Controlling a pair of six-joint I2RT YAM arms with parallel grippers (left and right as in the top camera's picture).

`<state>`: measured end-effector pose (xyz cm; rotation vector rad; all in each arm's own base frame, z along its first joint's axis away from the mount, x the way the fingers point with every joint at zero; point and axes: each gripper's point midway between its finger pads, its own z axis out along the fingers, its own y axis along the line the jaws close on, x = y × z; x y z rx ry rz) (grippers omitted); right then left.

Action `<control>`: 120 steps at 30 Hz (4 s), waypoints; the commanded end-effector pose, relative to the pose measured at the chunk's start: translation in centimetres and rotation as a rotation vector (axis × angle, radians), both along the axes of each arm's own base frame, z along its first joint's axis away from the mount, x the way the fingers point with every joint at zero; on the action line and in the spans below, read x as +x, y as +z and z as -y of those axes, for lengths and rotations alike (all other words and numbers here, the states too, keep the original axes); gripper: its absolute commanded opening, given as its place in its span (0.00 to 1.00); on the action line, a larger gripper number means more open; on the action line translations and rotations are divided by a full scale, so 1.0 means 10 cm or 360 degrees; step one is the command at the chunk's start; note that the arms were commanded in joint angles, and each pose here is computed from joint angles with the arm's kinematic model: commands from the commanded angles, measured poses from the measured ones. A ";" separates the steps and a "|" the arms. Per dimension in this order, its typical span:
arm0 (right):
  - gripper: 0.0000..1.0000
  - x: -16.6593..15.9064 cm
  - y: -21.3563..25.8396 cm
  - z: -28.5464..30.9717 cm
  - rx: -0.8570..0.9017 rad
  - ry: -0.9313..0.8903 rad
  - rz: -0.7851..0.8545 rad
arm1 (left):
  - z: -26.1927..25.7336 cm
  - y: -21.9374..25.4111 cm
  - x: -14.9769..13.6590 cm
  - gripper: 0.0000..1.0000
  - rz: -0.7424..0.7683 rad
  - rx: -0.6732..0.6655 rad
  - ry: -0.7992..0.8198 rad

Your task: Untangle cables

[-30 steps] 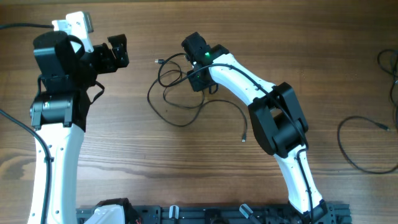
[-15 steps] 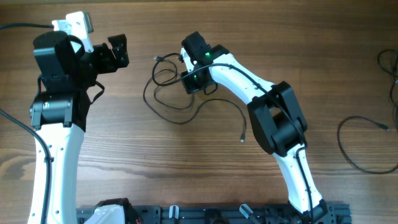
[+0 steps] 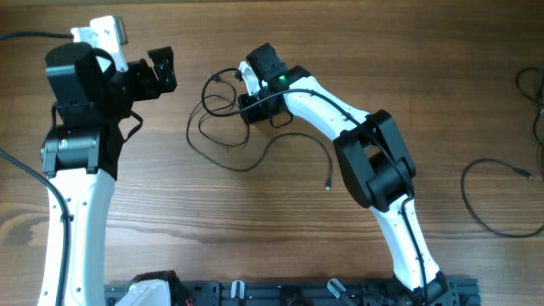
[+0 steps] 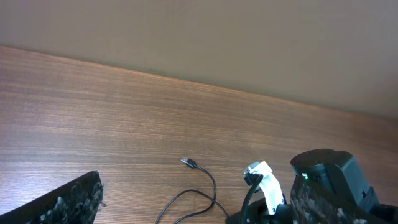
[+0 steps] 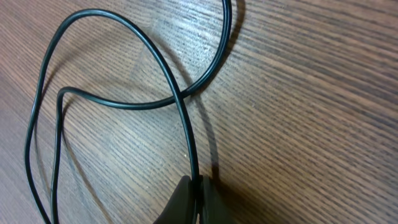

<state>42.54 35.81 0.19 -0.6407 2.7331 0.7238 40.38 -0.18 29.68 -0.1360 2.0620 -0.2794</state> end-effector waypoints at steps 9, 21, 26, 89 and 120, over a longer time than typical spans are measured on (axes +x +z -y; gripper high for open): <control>0.05 0.50 0.55 0.49 -0.0247 -0.0325 0.0370 | 0.01 0.07 -0.04 0.99 0.0038 0.0020 -0.0028; 0.05 0.71 1.72 0.93 -0.0107 -0.0500 0.0640 | 0.01 0.07 -0.04 0.99 0.0037 0.0021 -0.0028; 0.05 0.67 2.05 1.05 -0.0116 -0.0555 0.0732 | 0.01 0.07 -0.04 0.99 0.0037 0.0020 -0.0028; 0.04 -0.24 4.22 4.83 -0.0741 -0.1869 0.1172 | 0.01 0.13 -0.01 0.99 0.0080 0.0023 -0.0029; 0.04 0.94 2.55 6.64 -0.0978 -0.2138 0.0998 | 0.09 0.15 -0.06 0.97 0.0080 -0.0009 -0.0092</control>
